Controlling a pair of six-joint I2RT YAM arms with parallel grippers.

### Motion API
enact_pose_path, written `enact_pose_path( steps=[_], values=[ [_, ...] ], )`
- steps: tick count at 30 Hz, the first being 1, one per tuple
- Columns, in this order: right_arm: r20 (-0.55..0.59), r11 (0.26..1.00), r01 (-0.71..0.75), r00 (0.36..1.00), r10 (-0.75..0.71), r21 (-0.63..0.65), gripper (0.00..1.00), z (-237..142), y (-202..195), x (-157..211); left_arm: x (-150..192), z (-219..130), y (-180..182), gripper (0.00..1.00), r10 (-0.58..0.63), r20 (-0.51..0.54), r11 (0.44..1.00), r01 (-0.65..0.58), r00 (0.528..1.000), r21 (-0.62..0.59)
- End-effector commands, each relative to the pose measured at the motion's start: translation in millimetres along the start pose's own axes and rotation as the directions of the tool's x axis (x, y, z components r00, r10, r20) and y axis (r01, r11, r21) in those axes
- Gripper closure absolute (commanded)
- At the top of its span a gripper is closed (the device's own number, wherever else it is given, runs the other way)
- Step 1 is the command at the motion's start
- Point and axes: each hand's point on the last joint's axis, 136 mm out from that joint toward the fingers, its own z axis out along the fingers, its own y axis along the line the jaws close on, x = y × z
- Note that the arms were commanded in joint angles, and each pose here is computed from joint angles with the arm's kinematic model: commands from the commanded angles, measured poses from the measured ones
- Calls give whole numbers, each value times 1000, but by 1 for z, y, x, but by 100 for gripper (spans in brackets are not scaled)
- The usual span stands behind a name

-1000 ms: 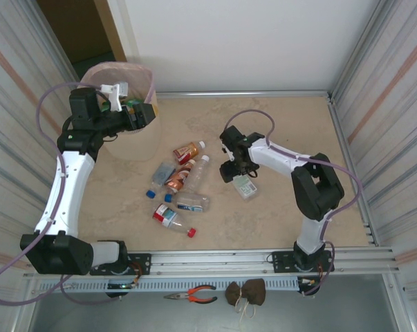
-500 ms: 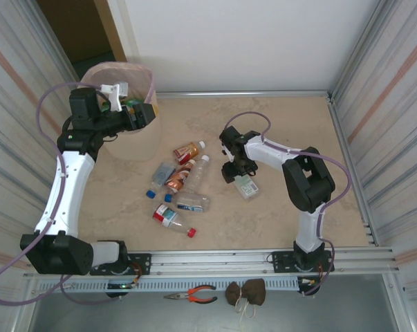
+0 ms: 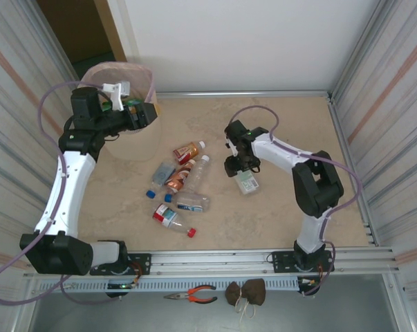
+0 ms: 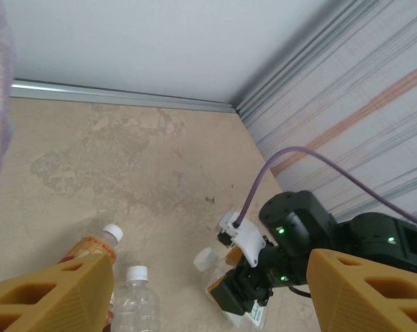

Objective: Put the plastic bottles in the bin

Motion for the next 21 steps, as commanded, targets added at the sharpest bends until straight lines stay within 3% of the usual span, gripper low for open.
enact_pose_path(
  steps=[1,8,15,21],
  values=[
    [140,992,-100,984,110,-75,34,-48,1,-26,-3,7,-17,26,34,12,998,-35,999,46],
    [292,930,-264,896,334,-254,37,-103,0,-58,16,38,-35,26,55,-45,995,-51,997,89],
    [385,808,-366,738,554,-462,39,-159,-8,-84,50,80,-59,26,74,-136,987,-53,988,150],
    [420,724,-381,622,661,-574,42,-197,-13,-92,85,113,-80,26,99,-226,978,-54,969,201]
  ],
)
